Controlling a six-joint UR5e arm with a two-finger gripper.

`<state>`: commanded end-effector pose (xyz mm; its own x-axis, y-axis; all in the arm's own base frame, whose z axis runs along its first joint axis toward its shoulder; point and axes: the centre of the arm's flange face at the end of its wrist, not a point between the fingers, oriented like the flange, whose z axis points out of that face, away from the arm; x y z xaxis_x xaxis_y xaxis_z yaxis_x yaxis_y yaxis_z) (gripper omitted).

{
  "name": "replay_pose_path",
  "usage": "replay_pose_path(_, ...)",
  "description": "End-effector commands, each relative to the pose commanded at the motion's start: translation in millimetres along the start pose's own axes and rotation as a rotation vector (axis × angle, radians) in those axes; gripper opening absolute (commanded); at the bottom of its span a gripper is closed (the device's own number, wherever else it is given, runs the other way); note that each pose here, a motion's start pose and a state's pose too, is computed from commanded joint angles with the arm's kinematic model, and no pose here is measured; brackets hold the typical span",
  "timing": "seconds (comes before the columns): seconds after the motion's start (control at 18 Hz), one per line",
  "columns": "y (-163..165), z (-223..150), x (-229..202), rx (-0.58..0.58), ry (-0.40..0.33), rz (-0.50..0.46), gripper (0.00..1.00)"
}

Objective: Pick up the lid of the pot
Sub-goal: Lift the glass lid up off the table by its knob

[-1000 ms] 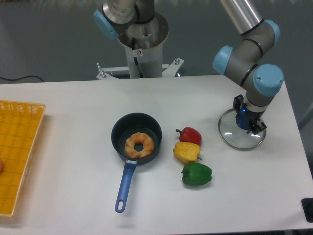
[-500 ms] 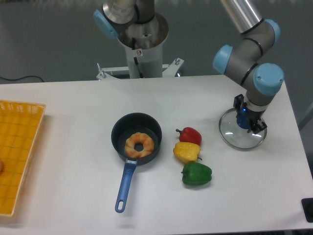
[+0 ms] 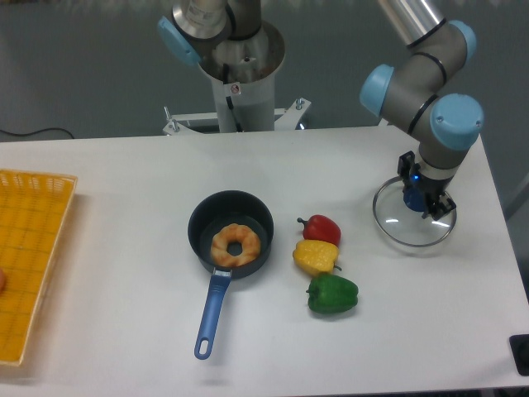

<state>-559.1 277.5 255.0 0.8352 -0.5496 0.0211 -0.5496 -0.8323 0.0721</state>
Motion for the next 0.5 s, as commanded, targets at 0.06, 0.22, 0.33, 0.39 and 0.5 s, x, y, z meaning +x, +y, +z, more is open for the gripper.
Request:
replay_pose_path(0.06,0,-3,1,0.001,0.004,0.000,0.56)
replay_pose_path(0.22,2,-18,1,0.003,0.010,-0.002,0.56)
replay_pose_path(0.33,3,-28,1,0.006,0.017,-0.002,0.56)
replay_pose_path(0.39,3,-31,1,0.007,0.022,-0.001,0.56)
replay_pose_path(0.5,7,-43,1,0.008,0.025,-0.006,0.56)
